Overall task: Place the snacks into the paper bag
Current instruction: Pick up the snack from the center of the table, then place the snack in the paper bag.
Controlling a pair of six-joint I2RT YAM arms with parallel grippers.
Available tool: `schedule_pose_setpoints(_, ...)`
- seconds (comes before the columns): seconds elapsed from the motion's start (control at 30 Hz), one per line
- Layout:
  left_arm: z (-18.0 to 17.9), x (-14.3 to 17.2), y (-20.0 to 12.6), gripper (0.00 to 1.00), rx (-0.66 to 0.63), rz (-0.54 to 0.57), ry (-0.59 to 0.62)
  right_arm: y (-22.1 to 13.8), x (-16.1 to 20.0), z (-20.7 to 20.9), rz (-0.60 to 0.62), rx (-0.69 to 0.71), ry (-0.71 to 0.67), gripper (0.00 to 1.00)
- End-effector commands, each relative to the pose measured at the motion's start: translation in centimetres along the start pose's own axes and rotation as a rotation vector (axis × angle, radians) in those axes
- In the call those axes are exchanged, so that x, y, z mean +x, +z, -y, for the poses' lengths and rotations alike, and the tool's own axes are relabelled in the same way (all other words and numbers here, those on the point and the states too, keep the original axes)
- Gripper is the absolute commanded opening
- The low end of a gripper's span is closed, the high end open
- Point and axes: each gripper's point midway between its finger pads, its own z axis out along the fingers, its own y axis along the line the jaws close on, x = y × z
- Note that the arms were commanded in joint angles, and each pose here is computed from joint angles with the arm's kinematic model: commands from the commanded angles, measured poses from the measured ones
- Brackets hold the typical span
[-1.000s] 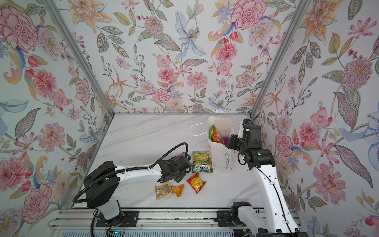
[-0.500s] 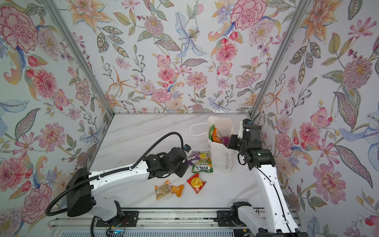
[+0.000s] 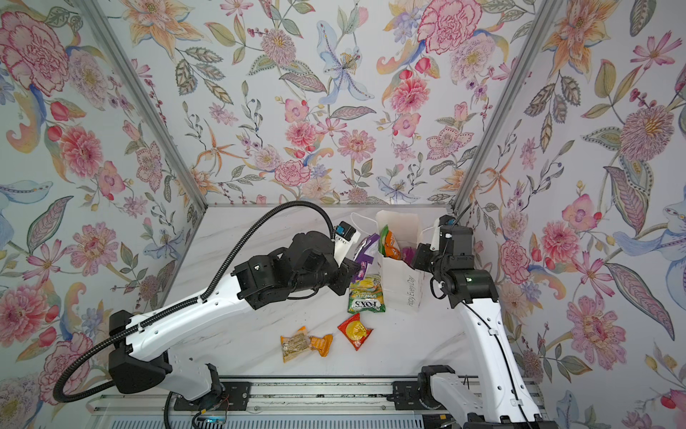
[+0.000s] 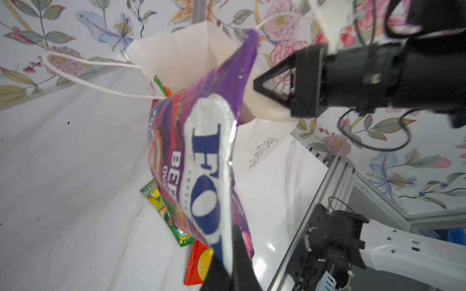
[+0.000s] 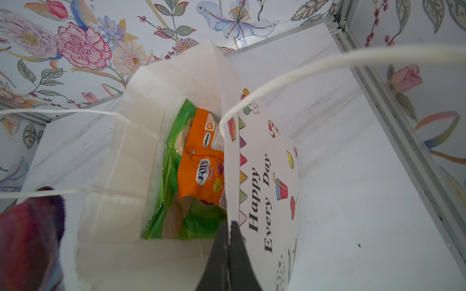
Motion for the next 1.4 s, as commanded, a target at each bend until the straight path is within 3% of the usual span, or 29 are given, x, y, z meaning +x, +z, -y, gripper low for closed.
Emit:
schedule_pose_setpoints(0.0, 2.1, -2.7, -0.2, 0.0, 0.059, 0.05, -0.003, -0.8, -0.6, -0.3, 0.026, -0.014, -0.008, 0.0)
schedule_pose_setpoints(0.3, 4.9, -7.7, -0.3, 0.0, 0.19, 0.219, -0.057, -0.8, -0.6, -0.4, 0.025, -0.019, -0.004, 0.0)
schedule_pose_setpoints(0.57, 6.6, -9.3, 2.2, 0.0, 0.278, 0.246, -0.082, -0.9, -0.5, -0.5, 0.028, -0.024, -0.005, 0.0)
schedule_pose_setpoints(0.83, 5.0, -11.4, 3.7, 0.0, 0.291, 0.307, -0.12, -0.8, -0.3, -0.4, 0.022, -0.023, -0.002, 0.0)
schedule_pose_setpoints(1.37, 2.3, -11.1, 8.6, 0.0, 0.329, 0.308, -0.187, -0.9, 0.0, -0.6, 0.017, -0.033, 0.007, 0.0)
